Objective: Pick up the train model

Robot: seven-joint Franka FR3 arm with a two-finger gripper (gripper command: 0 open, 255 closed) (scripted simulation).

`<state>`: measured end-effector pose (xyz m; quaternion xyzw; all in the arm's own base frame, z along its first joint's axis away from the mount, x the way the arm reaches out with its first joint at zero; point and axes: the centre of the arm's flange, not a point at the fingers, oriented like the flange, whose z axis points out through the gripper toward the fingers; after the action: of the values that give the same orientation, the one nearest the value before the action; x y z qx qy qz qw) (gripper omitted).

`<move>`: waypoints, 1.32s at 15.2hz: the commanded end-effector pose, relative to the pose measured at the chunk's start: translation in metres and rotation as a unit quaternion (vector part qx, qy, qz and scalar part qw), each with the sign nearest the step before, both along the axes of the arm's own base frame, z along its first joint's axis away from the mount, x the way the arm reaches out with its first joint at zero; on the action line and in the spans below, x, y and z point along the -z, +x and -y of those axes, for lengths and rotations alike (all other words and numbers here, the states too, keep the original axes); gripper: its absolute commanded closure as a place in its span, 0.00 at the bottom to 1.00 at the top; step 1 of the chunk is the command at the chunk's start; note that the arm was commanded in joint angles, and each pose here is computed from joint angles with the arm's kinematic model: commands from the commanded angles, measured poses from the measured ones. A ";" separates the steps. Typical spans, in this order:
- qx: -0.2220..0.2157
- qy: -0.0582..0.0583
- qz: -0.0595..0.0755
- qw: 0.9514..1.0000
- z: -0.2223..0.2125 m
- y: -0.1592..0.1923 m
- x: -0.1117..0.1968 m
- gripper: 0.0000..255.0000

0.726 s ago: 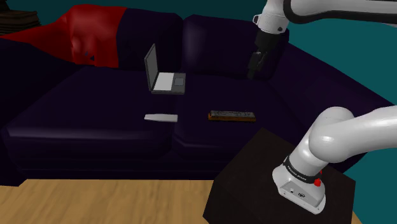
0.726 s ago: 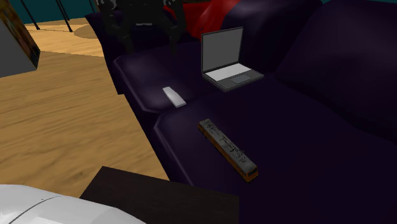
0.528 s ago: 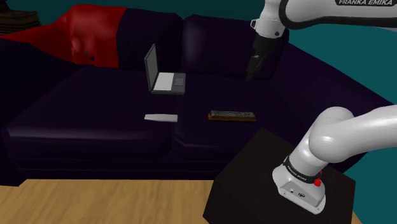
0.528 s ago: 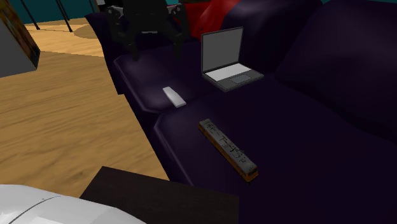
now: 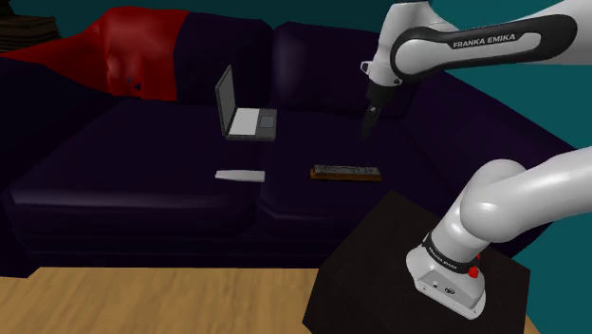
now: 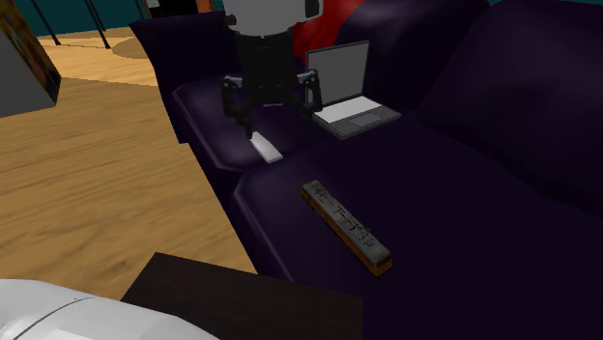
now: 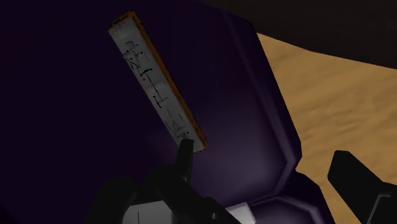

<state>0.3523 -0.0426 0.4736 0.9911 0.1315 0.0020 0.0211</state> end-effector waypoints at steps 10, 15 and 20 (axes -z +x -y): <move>-0.082 -0.008 -0.022 0.996 0.060 0.050 0.127 0.00; -0.118 -0.011 -0.033 0.992 0.085 0.073 0.184 0.00; -0.155 -0.015 -0.043 0.987 0.108 0.096 0.242 0.00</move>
<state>0.4424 -0.1449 0.2457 0.9600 0.2759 -0.0377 0.0286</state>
